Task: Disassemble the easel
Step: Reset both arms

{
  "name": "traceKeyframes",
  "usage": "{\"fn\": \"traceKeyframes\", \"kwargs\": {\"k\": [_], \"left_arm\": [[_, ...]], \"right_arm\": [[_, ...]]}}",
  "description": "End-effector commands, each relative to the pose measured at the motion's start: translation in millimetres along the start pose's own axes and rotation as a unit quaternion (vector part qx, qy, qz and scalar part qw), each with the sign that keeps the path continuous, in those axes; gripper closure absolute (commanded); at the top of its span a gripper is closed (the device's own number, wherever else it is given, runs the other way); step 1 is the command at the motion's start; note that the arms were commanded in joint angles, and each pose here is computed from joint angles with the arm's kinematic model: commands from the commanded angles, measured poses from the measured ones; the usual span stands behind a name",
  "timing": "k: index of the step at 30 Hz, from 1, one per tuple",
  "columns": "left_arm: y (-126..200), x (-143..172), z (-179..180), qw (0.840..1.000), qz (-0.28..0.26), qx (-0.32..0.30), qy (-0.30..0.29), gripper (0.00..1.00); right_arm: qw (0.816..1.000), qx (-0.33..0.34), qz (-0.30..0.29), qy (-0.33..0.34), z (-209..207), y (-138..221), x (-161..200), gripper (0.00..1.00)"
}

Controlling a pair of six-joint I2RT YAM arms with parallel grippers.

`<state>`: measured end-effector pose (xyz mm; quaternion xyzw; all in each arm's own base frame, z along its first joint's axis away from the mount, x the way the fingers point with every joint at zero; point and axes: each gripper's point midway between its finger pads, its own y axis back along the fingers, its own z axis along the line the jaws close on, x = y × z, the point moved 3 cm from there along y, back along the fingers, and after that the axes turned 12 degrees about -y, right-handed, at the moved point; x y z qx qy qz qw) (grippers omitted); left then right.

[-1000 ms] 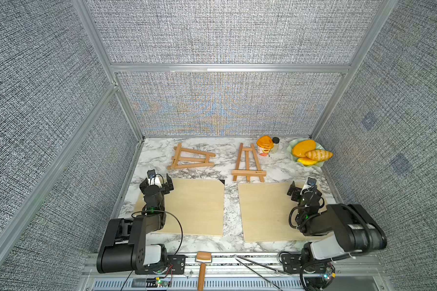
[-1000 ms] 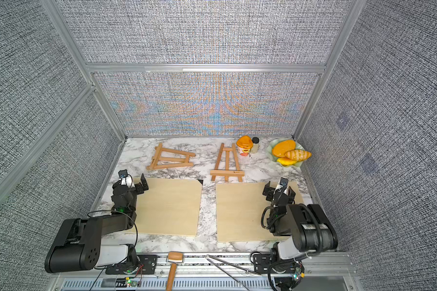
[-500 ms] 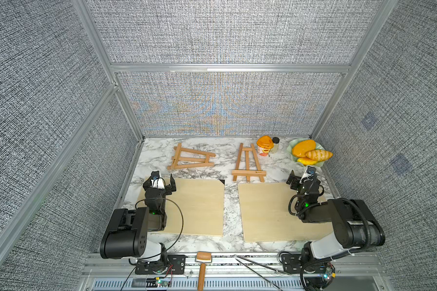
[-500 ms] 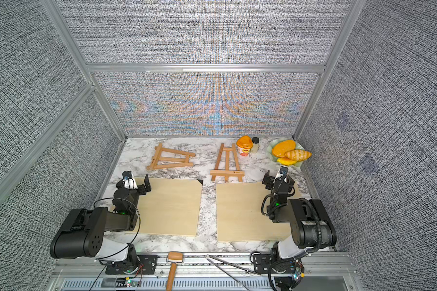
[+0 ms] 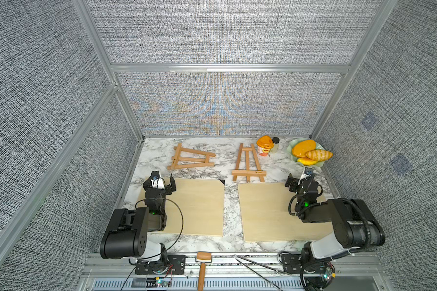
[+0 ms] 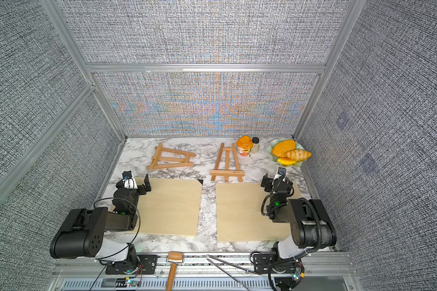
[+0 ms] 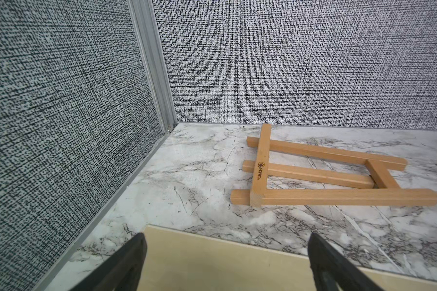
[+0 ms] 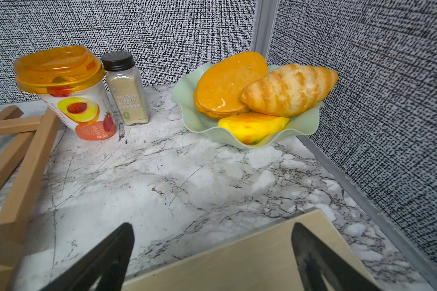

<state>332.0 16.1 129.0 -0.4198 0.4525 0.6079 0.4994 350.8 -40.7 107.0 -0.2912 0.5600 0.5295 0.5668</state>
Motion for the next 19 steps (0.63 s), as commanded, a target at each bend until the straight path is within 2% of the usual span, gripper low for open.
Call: {"fn": "traceKeyframes", "kwargs": {"k": [1,19], "left_arm": [[-0.3,-9.4,1.0,1.000,-0.021,0.000,-0.003,0.01],[-3.5,-9.0,-0.8,1.000,-0.018,0.005,-0.004,0.01]], "right_arm": [[1.000,0.001,-0.005,0.001,0.3,-0.4,-2.6,0.01],[1.000,0.001,-0.005,0.002,0.1,-0.4,-2.5,0.01]]}}
